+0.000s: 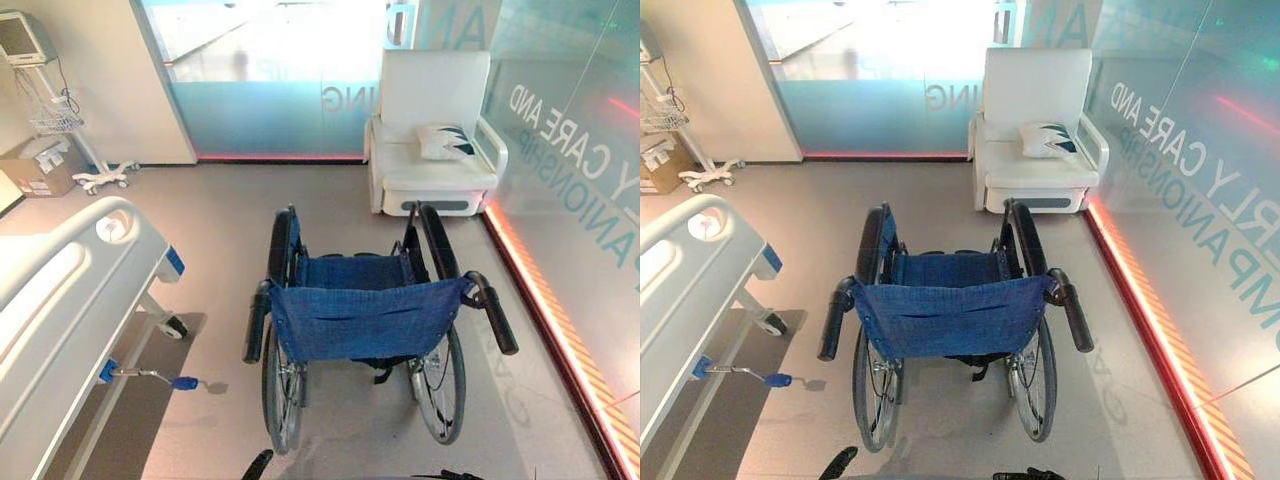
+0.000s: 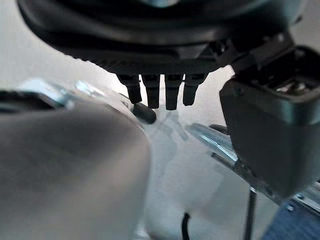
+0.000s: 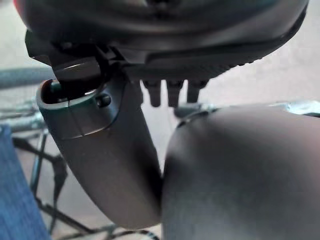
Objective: Push the wheelchair next to the bed
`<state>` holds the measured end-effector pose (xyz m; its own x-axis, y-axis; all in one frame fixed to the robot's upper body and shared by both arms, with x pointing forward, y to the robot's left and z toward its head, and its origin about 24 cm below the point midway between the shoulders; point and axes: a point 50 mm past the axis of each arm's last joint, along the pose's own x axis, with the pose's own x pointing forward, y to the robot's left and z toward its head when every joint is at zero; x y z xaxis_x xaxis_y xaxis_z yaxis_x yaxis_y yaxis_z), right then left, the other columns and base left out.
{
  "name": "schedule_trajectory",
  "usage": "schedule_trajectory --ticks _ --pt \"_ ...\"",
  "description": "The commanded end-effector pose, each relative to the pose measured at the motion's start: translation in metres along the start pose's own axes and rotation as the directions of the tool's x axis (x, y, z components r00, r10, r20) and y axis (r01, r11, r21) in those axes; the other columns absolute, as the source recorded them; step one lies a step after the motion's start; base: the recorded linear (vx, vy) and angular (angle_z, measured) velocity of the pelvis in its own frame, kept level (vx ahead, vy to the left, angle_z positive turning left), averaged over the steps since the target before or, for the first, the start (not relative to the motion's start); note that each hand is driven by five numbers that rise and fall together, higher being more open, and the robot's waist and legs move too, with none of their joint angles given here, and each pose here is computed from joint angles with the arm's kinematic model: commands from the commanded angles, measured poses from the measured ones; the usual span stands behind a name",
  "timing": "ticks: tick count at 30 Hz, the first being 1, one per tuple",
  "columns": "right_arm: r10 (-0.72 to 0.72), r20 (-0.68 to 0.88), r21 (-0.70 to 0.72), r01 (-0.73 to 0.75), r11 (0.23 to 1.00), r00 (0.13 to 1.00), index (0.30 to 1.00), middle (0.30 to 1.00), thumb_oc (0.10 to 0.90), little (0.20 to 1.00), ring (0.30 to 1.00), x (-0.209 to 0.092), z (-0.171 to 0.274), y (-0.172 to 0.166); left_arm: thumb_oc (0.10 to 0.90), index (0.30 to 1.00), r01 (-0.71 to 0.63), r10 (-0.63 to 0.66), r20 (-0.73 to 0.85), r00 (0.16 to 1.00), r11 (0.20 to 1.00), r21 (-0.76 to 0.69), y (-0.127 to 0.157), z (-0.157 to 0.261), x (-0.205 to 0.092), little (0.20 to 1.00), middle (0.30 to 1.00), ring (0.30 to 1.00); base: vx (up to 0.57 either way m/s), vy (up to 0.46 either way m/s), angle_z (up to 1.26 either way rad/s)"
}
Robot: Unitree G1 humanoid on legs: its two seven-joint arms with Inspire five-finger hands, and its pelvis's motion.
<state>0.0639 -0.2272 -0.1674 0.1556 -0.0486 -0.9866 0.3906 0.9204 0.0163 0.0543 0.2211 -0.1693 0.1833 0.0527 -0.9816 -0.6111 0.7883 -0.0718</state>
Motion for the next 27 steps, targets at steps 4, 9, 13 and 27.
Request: schedule_trajectory --ticks 4,9,13,27 --pt "-0.146 0.186 0.262 0.095 0.96 0.971 0.9 0.9 0.8 0.9 0.9 -0.013 0.044 -0.042 0.8 0.9 0.209 -0.192 0.267 0.944 0.977 -0.036 -0.014 0.08 -0.015 0.9 0.9 0.9 0.0 0.0 0.0" --pt "-0.327 0.434 0.394 0.15 0.907 0.84 0.9 0.9 0.8 0.9 0.9 -0.05 0.102 -0.089 0.8 0.9 0.357 -0.321 0.464 0.826 0.934 0.009 -0.007 0.141 -0.051 0.9 0.9 0.9 0.0 0.0 0.0" --pt "-0.41 0.565 0.448 0.151 0.881 0.716 0.9 0.9 0.8 0.9 0.9 -0.083 0.14 -0.106 0.8 0.9 0.42 -0.362 0.567 0.74 0.907 0.031 -0.006 0.175 -0.079 0.9 0.9 0.9 0.0 0.0 0.0" --pt "-0.437 0.888 0.434 0.055 0.899 0.147 0.9 0.9 0.8 0.9 0.9 -0.219 0.23 -0.091 0.8 0.9 0.613 -0.603 0.704 0.375 0.731 0.299 -0.054 0.225 -0.173 0.9 0.9 0.9 0.0 0.0 0.0"
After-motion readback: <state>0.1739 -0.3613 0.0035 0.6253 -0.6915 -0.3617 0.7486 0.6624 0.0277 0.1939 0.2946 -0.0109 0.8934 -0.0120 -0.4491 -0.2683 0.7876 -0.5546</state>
